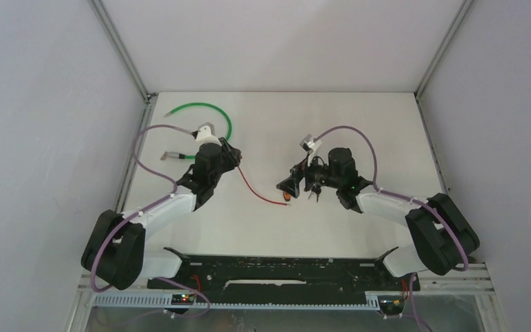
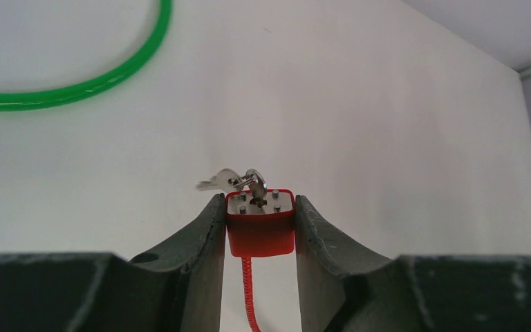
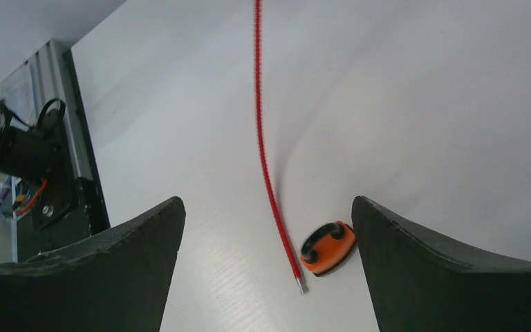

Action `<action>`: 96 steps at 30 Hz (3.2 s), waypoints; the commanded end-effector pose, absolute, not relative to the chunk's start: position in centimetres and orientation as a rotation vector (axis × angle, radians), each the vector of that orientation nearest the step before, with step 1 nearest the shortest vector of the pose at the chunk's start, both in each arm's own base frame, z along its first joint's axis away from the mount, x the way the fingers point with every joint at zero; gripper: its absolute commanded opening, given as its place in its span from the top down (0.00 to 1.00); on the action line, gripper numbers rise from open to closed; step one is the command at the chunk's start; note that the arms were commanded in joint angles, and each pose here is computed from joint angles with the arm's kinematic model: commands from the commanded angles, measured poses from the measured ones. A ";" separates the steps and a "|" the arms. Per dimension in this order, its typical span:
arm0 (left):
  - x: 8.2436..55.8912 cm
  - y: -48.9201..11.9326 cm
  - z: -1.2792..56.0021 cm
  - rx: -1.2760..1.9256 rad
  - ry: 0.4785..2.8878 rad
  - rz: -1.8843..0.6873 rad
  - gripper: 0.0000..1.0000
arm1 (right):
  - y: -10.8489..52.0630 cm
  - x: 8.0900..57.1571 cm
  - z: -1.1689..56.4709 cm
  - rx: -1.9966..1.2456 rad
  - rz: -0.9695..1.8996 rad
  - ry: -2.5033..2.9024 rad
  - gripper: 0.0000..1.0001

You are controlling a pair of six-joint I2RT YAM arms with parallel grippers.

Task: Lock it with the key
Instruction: Pick up the lock from the center of the board, then lock the lock.

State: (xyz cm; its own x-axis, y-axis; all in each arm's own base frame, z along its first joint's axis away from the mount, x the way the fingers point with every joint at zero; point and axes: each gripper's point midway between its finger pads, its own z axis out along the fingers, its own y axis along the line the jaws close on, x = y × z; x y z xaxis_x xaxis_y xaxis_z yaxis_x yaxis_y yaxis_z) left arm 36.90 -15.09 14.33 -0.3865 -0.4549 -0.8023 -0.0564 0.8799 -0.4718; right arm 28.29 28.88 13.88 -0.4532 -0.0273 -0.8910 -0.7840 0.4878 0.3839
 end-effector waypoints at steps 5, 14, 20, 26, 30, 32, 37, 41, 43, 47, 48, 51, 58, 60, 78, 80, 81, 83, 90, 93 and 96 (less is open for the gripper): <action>34.3 -20.3 21.2 -0.209 1.747 -0.817 1.00 | 31.9 26.8 16.8 -0.905 1.058 1.628 0.07; 31.9 -25.5 23.8 -0.010 1.733 -1.086 1.00 | 32.5 26.6 17.1 -0.907 1.027 1.613 0.07; 30.6 -27.9 24.5 0.082 1.738 -1.174 1.00 | 32.1 27.5 16.9 -0.853 0.980 1.637 0.13; 29.7 -29.2 25.2 0.121 1.720 -1.243 1.00 | 32.0 27.8 16.9 -0.840 0.973 1.644 0.19; 29.2 -29.8 25.5 0.117 1.703 -1.307 1.00 | 32.1 27.8 16.9 -0.836 0.982 1.641 0.26; 29.0 -29.9 25.7 0.118 1.697 -1.320 1.00 | 32.1 27.9 17.0 -0.835 0.984 1.639 0.31; 29.0 -29.6 25.8 0.109 1.689 -1.310 1.00 | 32.3 27.5 17.1 -0.855 1.010 1.626 0.41; 29.0 -29.2 25.9 0.087 1.670 -1.302 1.00 | 32.6 27.2 17.1 -0.883 1.032 1.623 0.48; 29.0 -28.8 26.0 0.062 1.660 -1.294 1.00 | 32.8 27.0 17.0 -0.900 1.049 1.631 0.52; 29.2 -28.5 25.8 0.044 1.661 -1.276 1.00 | 33.0 27.0 16.8 -0.916 1.064 1.641 0.56; 29.2 -28.4 25.8 0.040 1.660 -1.272 1.00 | 33.0 27.0 16.8 -0.916 1.063 1.642 0.56; 29.4 -28.0 25.6 0.013 1.661 -1.258 1.00 | 33.0 26.9 16.9 -0.917 1.063 1.642 0.58; 29.8 -27.3 25.4 -0.014 1.667 -1.202 1.00 | 33.0 27.1 16.8 -0.915 1.077 1.663 0.84; 29.9 -26.9 25.2 -0.014 1.676 -1.168 0.99 | 33.0 27.1 16.4 -0.922 1.105 1.694 0.99; 31.4 -22.1 25.3 -0.055 1.605 -0.847 0.14 | 31.6 27.9 16.8 -0.856 1.265 1.748 1.00; 31.6 -20.9 25.3 -0.062 1.570 -0.775 0.14 | 31.3 28.0 17.1 -0.846 1.300 1.743 1.00; 31.7 -20.3 25.4 -0.062 1.548 -0.741 0.14 | 31.1 28.1 17.2 -0.837 1.318 1.744 1.00; 31.6 -19.3 25.6 -0.033 1.487 -0.665 0.03 | 30.8 28.4 17.3 -0.790 1.345 1.765 1.00; 30.9 -17.5 25.8 0.062 1.318 -0.371 0.00 | 29.5 29.3 18.2 -0.654 1.462 1.812 1.00; 30.0 -18.2 26.0 0.194 1.235 -0.230 0.00 | 29.5 29.0 18.6 -0.663 1.494 1.802 1.00; 28.9 -19.5 25.2 0.356 1.164 -0.139 0.00 | 29.6 28.4 19.0 -0.693 1.536 1.779 1.00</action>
State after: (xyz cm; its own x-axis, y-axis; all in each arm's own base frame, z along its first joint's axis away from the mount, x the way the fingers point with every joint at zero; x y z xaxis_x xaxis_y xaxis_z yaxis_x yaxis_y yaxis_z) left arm 29.97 -20.06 22.72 0.1610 -0.1241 -0.9791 0.3739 0.9258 -0.0559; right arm 28.83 28.76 15.99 -0.6691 0.0258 -0.7427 -0.7091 0.2771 0.6484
